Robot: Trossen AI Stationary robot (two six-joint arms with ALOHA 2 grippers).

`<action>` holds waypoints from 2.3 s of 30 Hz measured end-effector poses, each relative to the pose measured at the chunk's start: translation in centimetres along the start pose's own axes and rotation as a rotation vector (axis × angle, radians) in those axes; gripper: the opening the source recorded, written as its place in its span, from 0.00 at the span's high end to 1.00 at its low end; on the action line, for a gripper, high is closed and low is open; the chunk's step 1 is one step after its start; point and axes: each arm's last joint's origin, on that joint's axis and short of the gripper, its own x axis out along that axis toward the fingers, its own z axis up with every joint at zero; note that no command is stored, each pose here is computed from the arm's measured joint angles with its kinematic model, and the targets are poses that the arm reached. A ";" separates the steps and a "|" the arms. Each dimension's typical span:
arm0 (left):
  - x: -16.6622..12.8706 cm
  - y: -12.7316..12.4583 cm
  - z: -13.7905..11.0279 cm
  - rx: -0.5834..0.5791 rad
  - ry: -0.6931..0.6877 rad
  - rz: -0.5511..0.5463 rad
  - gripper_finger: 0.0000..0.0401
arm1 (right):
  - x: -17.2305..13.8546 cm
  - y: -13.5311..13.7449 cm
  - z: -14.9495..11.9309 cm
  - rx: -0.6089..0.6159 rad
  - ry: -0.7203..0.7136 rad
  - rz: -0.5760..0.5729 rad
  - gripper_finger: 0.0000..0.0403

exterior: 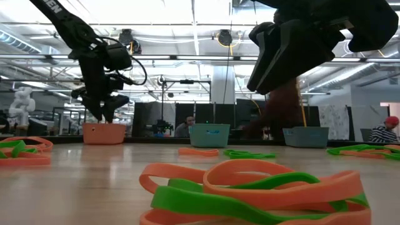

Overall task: Sort rubber bands into baskets
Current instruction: Put the orange rubber band into the orange bin

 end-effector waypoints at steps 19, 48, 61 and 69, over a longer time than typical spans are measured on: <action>-12.8 -9.3 -6.8 0.284 -0.016 -0.860 0.51 | 0.0 0.0 0.2 -0.018 -0.016 0.001 0.64; -15.9 -18.2 -20.0 0.607 0.233 -0.794 0.51 | 0.0 0.0 0.6 0.000 -0.055 0.009 0.64; -13.4 -18.9 -20.9 0.600 0.309 -0.645 0.51 | 0.0 0.0 0.6 -0.003 -0.055 0.008 0.64; -13.1 -19.0 -20.8 0.617 0.342 -0.654 0.52 | 0.0 0.0 0.6 -0.002 -0.058 0.008 0.64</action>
